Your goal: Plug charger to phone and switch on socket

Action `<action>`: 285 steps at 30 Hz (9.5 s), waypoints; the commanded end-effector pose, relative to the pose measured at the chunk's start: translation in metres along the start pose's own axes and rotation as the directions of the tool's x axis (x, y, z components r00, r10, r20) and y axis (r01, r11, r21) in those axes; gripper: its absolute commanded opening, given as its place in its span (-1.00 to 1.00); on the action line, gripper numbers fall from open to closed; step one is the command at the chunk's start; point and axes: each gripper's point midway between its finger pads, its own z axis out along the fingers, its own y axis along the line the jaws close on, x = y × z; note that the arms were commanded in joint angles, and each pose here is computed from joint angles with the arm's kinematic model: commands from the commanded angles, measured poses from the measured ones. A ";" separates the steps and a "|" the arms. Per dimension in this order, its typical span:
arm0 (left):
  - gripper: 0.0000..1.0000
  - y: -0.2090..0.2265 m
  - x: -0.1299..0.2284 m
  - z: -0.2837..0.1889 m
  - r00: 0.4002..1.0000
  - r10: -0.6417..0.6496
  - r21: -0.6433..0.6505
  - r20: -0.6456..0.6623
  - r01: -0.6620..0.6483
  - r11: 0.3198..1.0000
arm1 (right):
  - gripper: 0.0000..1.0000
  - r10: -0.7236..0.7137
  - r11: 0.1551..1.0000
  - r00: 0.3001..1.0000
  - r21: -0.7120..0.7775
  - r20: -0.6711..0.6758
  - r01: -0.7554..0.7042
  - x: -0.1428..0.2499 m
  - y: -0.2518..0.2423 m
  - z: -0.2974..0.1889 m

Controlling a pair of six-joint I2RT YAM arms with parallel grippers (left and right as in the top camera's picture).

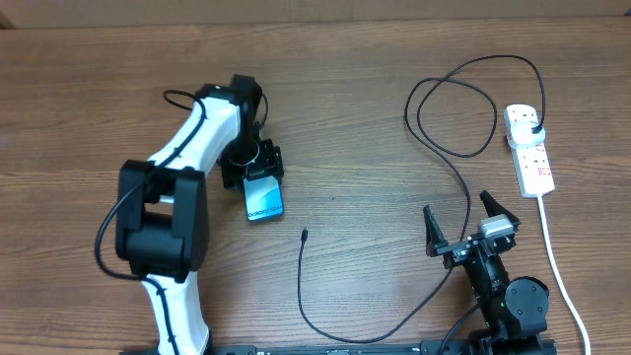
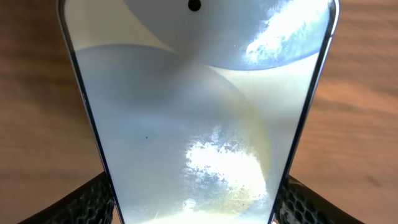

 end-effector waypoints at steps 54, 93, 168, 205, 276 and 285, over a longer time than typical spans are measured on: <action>-0.59 -0.132 0.097 -0.162 0.948 0.283 0.838 -0.147 -0.033 0.545 | 1.00 -0.005 1.000 1.000 0.002 0.002 0.005 0.002 0.000 0.000; -0.91 -0.141 0.122 -0.205 0.765 0.111 0.716 -0.635 0.528 0.457 | 1.00 -0.005 1.000 1.000 0.002 0.002 0.005 0.002 0.000 0.000; -0.92 -0.064 0.046 -0.093 0.971 0.239 0.380 0.026 -0.231 0.896 | 1.00 0.403 0.876 0.890 -0.190 -0.213 -0.443 -0.123 0.040 -0.041; -0.91 -0.153 0.083 -0.108 0.922 0.384 0.624 0.054 -0.331 0.708 | 0.49 0.231 0.649 0.110 0.069 -0.967 -0.758 -0.027 0.146 0.030; -0.25 -0.200 0.094 -0.223 0.713 0.494 0.841 0.498 -0.536 -0.072 | -0.93 0.212 0.408 0.417 -0.307 -0.884 -0.860 -0.071 0.154 0.109; -0.42 -0.200 0.094 -0.223 0.712 0.493 0.839 0.500 -0.539 -0.074 | -0.93 0.219 0.409 0.388 -0.276 -0.895 -0.870 -0.058 0.149 0.116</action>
